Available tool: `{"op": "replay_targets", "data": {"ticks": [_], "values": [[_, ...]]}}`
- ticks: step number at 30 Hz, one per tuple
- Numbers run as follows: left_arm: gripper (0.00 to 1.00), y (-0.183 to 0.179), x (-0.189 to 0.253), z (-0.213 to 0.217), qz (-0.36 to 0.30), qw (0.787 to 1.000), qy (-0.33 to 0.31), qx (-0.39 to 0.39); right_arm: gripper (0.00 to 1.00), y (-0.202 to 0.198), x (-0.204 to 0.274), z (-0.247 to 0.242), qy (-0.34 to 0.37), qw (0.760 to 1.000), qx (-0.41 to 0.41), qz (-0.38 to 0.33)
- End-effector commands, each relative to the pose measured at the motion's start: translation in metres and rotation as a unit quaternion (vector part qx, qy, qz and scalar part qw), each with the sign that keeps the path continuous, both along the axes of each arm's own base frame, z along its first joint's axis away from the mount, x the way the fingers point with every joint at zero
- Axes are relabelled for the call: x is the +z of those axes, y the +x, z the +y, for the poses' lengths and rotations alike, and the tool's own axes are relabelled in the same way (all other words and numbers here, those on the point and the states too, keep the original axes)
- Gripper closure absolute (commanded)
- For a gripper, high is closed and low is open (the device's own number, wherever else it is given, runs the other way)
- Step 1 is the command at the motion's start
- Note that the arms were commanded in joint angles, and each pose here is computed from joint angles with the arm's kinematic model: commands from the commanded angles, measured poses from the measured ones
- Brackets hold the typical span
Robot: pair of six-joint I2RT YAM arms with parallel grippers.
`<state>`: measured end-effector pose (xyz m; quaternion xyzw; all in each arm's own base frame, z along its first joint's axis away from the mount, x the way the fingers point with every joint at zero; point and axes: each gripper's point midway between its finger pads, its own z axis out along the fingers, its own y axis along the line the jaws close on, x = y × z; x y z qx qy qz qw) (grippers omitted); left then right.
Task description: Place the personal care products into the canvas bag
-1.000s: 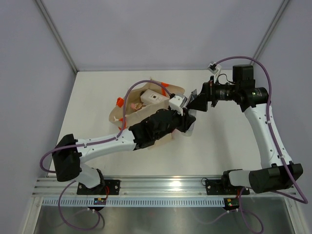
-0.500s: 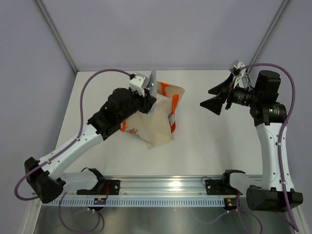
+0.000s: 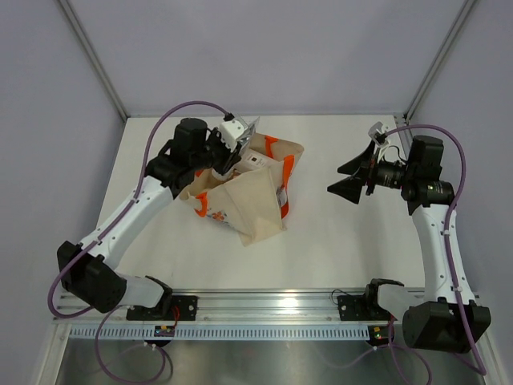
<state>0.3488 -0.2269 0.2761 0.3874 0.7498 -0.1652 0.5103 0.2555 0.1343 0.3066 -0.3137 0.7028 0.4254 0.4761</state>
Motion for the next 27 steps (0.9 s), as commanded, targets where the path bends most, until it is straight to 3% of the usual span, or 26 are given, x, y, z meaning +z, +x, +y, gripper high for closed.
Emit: {"op": "replay_targets", "data": {"ticks": [1, 4, 8, 9, 16, 17, 24, 27], "values": [[0.89, 0.004, 0.033, -0.010, -0.110, 0.991, 0.016, -0.072, 0.00, -0.002, 0.003, 0.000, 0.007, 0.999, 0.023, -0.040], [0.83, 0.008, 0.001, -0.006, -0.104, 0.991, 0.045, -0.077, 0.01, -0.001, -0.001, -0.002, 0.007, 0.999, 0.021, -0.039], [0.62, 0.009, -0.016, -0.006, -0.074, 0.994, 0.036, -0.077, 0.01, -0.001, -0.006, -0.004, 0.008, 0.999, 0.022, -0.036], [0.52, 0.010, -0.017, -0.005, -0.071, 0.994, 0.035, -0.071, 0.01, -0.002, -0.006, -0.004, 0.008, 0.999, 0.023, -0.038], [0.17, 0.014, -0.017, -0.008, -0.058, 0.996, 0.012, -0.068, 0.00, 0.000, -0.008, -0.009, 0.005, 0.999, 0.014, -0.036], [0.02, 0.014, -0.013, -0.009, -0.057, 0.996, 0.005, -0.066, 0.00, 0.001, -0.009, -0.010, 0.006, 0.999, 0.012, -0.034], [0.01, 0.007, 0.034, 0.005, -0.093, 0.995, -0.030, -0.019, 0.01, 0.007, -0.014, -0.016, -0.009, 0.999, -0.009, -0.034], [0.01, -0.013, 0.063, 0.021, -0.108, 0.992, -0.065, 0.015, 0.01, 0.014, -0.016, -0.024, -0.025, 0.998, -0.046, -0.033]]}}
